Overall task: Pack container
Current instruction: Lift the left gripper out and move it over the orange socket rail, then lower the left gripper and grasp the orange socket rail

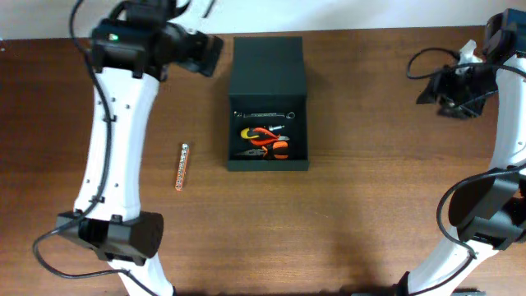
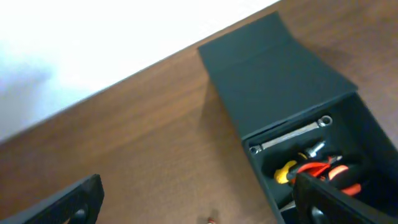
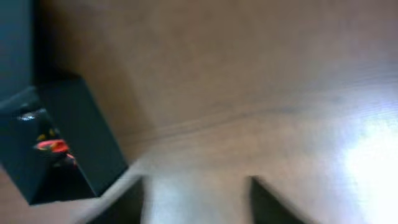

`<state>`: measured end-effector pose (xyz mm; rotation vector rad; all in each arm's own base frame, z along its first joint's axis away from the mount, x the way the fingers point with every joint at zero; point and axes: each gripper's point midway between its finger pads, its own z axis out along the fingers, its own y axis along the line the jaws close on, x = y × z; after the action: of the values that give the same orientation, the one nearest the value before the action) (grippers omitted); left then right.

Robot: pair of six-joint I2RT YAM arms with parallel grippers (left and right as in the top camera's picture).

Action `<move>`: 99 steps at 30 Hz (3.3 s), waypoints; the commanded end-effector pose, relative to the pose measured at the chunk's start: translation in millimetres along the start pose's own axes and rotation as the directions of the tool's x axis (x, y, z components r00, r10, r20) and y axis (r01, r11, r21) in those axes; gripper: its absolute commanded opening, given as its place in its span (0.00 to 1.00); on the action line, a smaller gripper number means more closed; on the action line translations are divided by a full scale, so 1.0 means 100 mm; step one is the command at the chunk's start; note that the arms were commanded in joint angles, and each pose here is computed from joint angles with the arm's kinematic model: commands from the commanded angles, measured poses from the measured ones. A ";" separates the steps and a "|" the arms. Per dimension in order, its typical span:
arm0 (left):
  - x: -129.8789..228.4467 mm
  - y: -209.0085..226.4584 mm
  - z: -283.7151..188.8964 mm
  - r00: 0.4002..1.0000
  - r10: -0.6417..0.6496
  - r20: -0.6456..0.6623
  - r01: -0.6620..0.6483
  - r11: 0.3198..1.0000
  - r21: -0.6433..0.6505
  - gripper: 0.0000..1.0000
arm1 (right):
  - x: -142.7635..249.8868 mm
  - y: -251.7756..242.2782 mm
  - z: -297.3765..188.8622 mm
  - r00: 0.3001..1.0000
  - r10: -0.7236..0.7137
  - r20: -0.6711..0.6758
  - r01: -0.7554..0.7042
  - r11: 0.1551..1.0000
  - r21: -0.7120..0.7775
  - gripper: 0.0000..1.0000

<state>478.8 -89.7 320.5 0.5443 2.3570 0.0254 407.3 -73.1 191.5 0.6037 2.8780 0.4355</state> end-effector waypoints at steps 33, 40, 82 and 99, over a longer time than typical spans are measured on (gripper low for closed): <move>1.76 -0.43 0.49 0.720 -0.130 -0.682 0.290 0.949 0.124 0.44 | -0.39 0.02 0.24 0.993 0.015 0.113 -0.021 0.998 0.052 0.60; 2.25 -0.48 0.74 0.645 -0.093 -0.759 0.295 0.946 0.134 0.46 | -0.44 -0.23 0.17 0.989 0.070 0.130 -0.078 0.995 0.058 0.87; 3.47 -0.37 1.61 0.616 -0.212 -0.759 0.333 0.943 0.007 0.47 | -0.49 -0.32 0.14 0.985 0.085 0.149 -0.095 0.994 0.060 0.89; 3.47 -0.50 1.58 0.587 -0.228 -0.776 0.345 0.938 -0.015 0.09 | -0.49 -0.32 0.14 0.985 0.085 0.150 -0.094 0.994 0.060 0.89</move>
<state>356.4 -6.4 -3.8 0.1698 3.2132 -0.0065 442.8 -114.1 176.6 0.7298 2.7417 0.3060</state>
